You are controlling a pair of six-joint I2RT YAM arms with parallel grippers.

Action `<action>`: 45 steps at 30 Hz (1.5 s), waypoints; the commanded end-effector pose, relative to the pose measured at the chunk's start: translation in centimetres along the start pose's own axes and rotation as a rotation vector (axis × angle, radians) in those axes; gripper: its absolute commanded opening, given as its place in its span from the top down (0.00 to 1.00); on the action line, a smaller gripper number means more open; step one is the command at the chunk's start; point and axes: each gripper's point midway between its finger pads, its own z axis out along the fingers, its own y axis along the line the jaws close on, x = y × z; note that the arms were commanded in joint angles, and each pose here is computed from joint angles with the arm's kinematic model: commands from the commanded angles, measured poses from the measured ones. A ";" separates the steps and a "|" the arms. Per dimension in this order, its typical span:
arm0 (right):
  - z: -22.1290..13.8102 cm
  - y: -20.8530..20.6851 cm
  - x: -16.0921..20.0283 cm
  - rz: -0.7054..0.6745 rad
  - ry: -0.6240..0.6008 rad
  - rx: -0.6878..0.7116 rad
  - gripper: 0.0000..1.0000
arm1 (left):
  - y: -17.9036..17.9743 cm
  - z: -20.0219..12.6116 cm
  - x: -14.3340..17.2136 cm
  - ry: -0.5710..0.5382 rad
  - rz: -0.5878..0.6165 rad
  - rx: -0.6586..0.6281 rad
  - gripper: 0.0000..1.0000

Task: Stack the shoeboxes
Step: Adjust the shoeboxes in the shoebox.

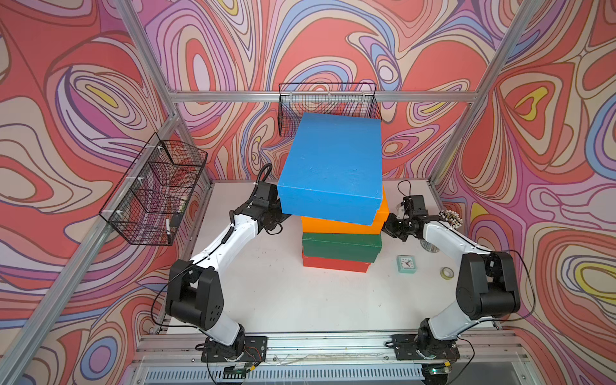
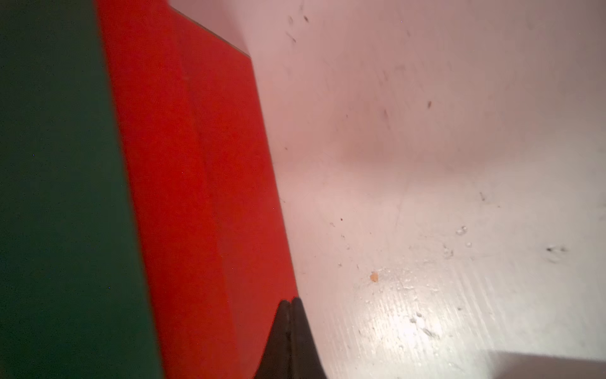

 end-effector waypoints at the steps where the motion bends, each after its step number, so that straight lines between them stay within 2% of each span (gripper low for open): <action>1: -3.7 2.7 -2.2 -0.067 -0.088 -0.027 1.00 | -1.1 -3.4 -1.9 -0.077 0.038 0.011 0.24; 6: -7.9 6.5 -3.5 -0.126 -0.170 -0.067 1.00 | -5.0 -6.9 -3.3 -0.114 0.057 0.138 0.24; 11: -10.9 9.4 -2.8 -0.159 -0.210 -0.123 1.00 | -7.4 -7.7 -2.0 -0.097 0.094 0.188 0.24; 17: -13.4 13.1 0.4 -0.197 -0.199 -0.220 1.00 | -8.1 -7.5 -0.7 -0.068 0.103 0.204 0.24; 24: -15.4 13.6 2.9 -0.194 -0.196 -0.251 1.00 | -8.0 -7.7 -0.2 -0.065 0.102 0.209 0.24; 29: -16.1 13.0 3.2 -0.185 -0.214 -0.243 1.00 | -8.1 -7.4 0.8 -0.043 0.102 0.217 0.24; 38: -13.9 13.2 2.3 -0.201 -0.203 -0.209 1.00 | -8.2 -8.2 1.4 -0.050 0.105 0.215 0.24; 45: -14.8 13.9 0.9 -0.218 -0.249 -0.197 1.00 | -9.0 -8.9 2.0 -0.038 0.103 0.250 0.24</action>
